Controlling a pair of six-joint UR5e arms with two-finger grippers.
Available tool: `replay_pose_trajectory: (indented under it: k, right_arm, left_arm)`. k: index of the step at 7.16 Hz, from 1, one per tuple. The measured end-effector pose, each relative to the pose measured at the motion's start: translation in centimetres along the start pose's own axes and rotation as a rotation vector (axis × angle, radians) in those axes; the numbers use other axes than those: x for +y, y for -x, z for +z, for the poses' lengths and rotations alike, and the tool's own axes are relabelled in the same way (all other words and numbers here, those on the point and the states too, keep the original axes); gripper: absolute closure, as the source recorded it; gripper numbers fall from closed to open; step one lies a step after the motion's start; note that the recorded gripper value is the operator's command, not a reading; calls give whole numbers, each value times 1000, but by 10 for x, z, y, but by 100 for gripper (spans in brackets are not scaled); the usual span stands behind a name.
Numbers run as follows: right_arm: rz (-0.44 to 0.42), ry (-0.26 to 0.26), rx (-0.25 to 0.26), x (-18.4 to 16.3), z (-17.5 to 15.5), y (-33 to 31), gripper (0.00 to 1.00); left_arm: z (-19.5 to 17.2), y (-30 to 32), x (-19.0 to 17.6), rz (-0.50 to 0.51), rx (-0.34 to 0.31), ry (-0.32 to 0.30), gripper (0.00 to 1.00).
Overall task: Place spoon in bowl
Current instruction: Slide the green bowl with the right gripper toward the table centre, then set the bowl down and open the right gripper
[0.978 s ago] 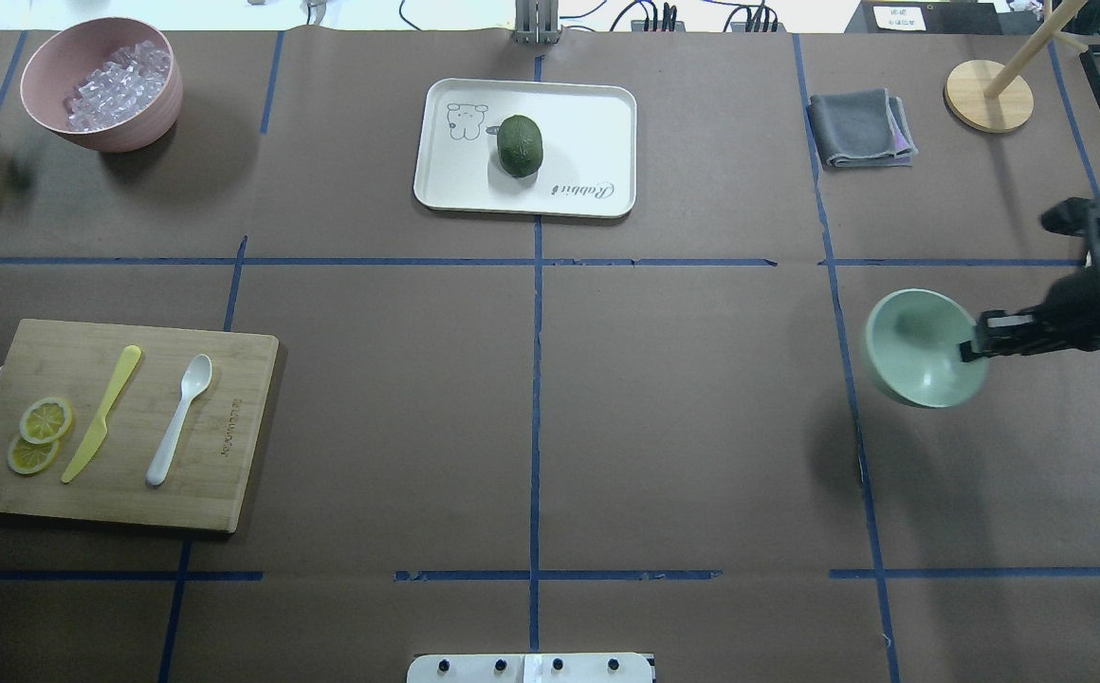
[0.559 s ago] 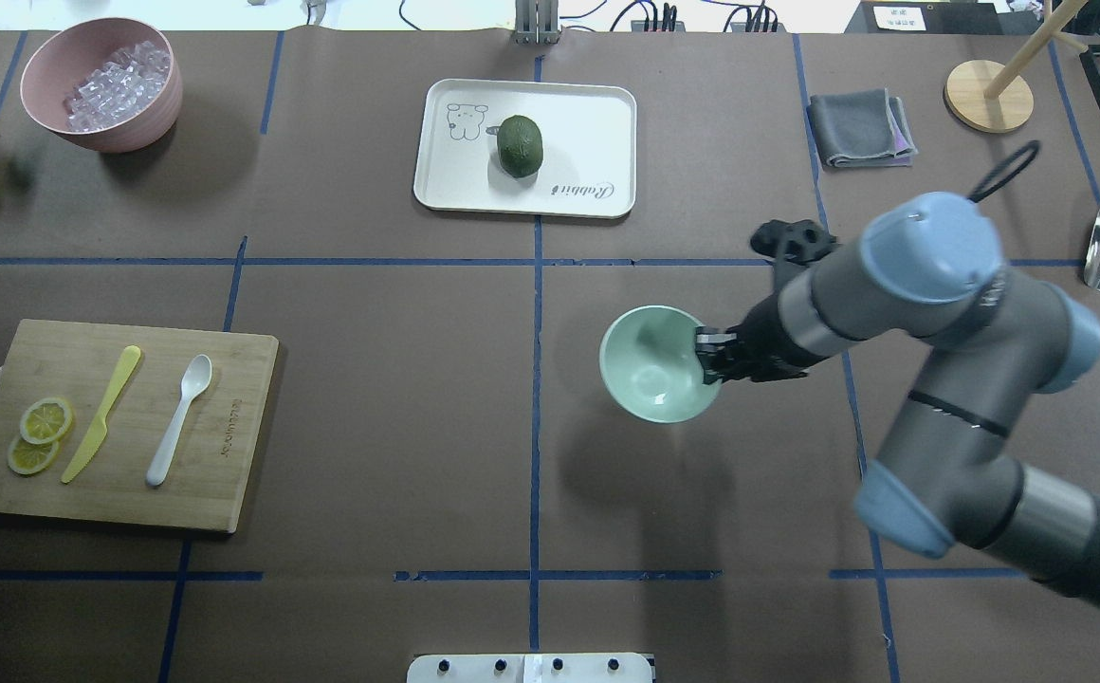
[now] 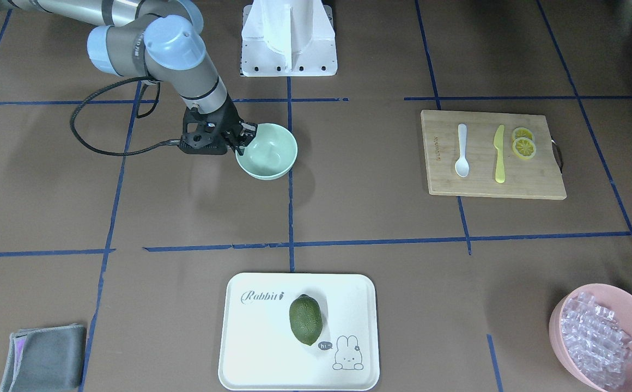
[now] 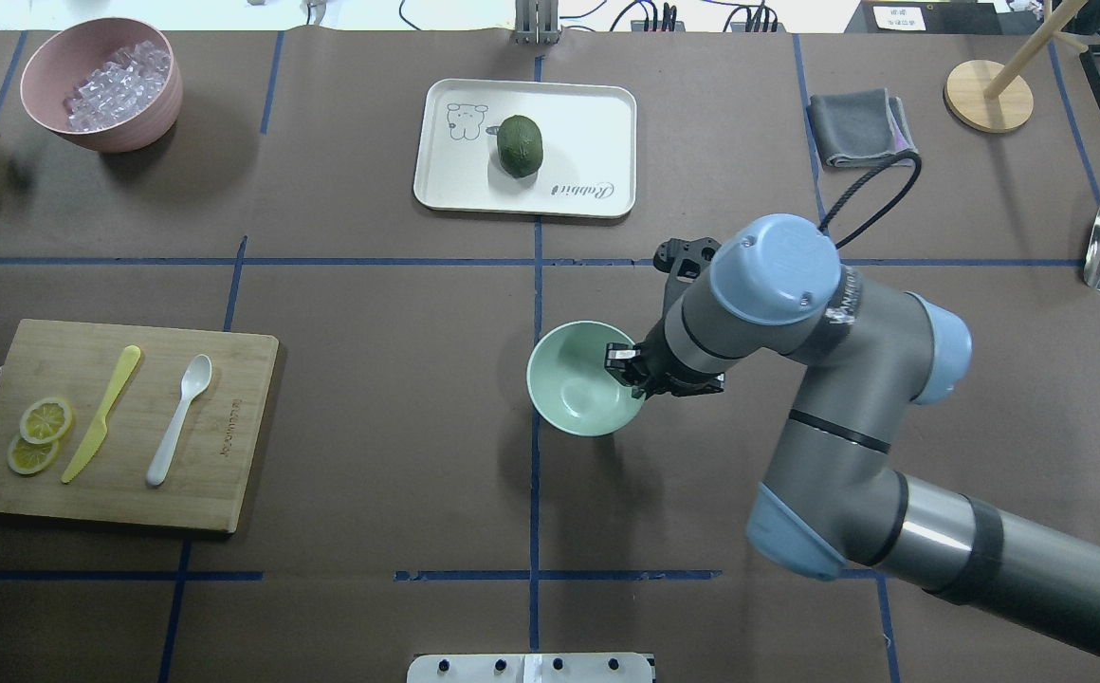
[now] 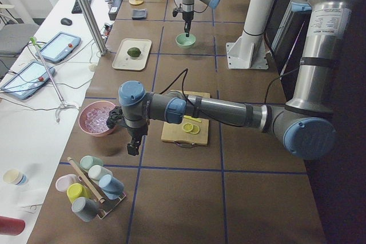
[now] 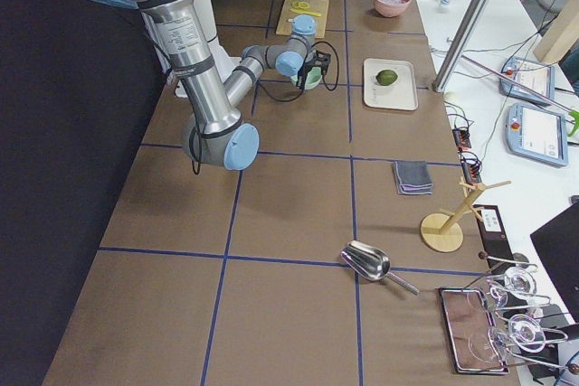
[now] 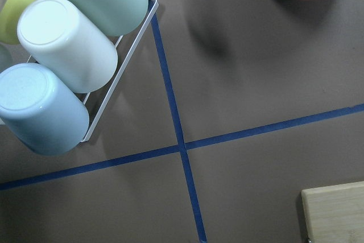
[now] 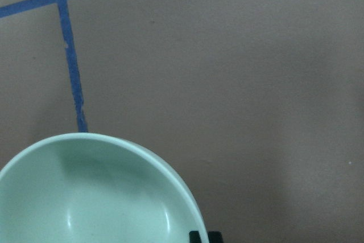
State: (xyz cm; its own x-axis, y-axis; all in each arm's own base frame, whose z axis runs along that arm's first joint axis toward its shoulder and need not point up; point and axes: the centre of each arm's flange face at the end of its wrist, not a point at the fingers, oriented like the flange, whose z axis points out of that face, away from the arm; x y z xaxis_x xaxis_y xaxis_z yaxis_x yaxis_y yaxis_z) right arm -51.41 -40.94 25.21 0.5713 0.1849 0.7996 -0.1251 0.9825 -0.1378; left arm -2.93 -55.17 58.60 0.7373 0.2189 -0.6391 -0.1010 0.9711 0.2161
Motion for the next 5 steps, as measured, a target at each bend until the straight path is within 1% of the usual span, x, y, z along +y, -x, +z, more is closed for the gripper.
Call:
replay_pose_trajectory:
  k: [2, 4, 5]
  right_arm:
    - [25, 3, 7, 1, 11, 19, 100]
    - [31, 12, 21, 3, 24, 26, 100]
    - [31, 15, 24, 5, 27, 27, 98]
  left_arm:
    - [0, 0, 0, 0, 0, 0, 0]
    - [0, 0, 0, 0, 0, 0, 0]
    - [0, 0, 0, 0, 0, 0, 0]
